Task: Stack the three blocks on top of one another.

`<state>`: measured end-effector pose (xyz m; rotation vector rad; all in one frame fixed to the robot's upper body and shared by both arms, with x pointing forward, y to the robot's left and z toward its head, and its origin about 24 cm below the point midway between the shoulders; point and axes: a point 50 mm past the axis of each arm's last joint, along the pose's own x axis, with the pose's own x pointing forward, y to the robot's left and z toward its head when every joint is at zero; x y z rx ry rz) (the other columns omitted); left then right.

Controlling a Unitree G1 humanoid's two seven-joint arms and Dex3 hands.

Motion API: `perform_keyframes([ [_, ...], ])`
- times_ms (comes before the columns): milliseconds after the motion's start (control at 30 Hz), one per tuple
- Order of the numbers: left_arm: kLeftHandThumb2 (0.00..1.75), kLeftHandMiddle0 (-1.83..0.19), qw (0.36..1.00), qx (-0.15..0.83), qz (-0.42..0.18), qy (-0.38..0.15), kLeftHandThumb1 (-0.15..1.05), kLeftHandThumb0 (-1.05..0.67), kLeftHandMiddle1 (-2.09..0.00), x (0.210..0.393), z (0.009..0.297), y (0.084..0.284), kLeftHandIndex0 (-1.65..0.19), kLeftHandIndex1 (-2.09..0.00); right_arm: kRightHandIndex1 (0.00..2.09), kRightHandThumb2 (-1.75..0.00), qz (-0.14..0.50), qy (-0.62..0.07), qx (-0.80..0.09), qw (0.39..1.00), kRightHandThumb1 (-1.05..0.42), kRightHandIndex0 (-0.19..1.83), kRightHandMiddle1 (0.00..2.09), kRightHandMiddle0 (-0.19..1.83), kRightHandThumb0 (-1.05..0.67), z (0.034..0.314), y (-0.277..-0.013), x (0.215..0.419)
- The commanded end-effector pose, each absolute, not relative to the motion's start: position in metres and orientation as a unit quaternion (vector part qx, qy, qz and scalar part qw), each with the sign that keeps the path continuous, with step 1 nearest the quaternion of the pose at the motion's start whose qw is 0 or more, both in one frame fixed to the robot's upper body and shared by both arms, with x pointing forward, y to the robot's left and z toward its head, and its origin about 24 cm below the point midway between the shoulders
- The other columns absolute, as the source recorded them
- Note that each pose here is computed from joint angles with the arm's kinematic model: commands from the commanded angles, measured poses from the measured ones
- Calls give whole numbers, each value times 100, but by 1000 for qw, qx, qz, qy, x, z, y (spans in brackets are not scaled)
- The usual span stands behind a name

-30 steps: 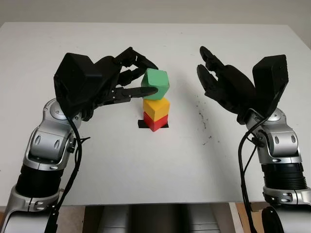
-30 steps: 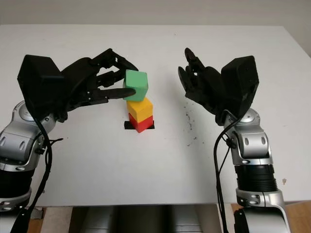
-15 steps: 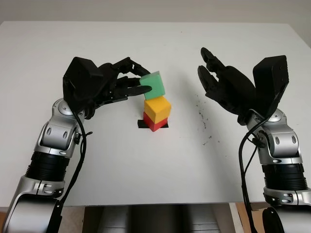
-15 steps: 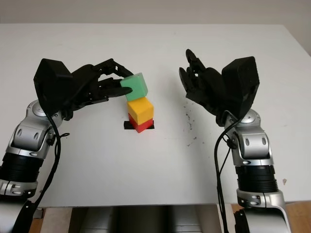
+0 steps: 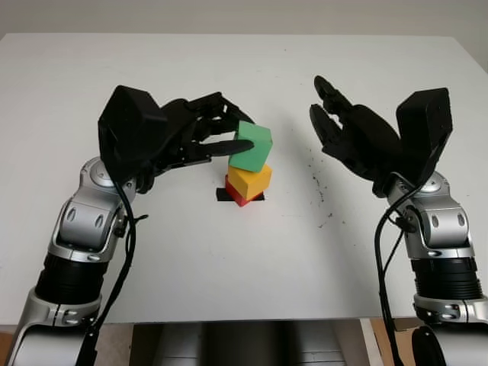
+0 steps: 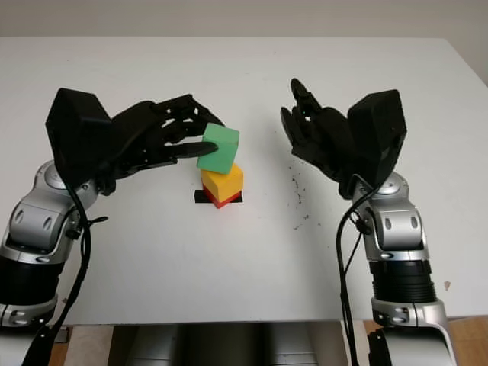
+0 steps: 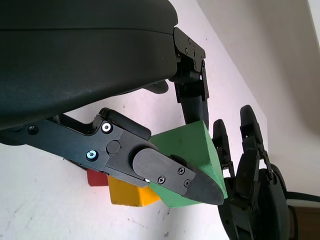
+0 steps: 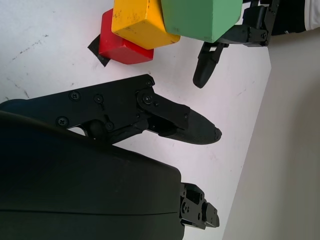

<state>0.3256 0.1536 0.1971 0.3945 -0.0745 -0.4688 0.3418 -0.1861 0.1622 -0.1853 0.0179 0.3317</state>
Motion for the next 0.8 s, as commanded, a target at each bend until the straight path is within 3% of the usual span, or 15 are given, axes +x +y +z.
perform_keyframes([
  [0,7,-12,952,190,-235,-48,105,-50,-32,322,201,151,-41,-159,0,-72,164,1,-94,982,-105,-19,0,-19,-46,165,-188,340],
  [333,10,-12,952,193,-233,-50,105,-46,-26,318,204,151,-33,-165,0,-72,164,0,-99,981,-105,-19,0,-19,-45,167,-187,341],
  [767,6,-14,952,196,-228,-54,105,-43,-14,319,202,153,-30,-147,0,-72,162,2,-95,982,-105,-19,0,-19,-45,166,-188,340],
])
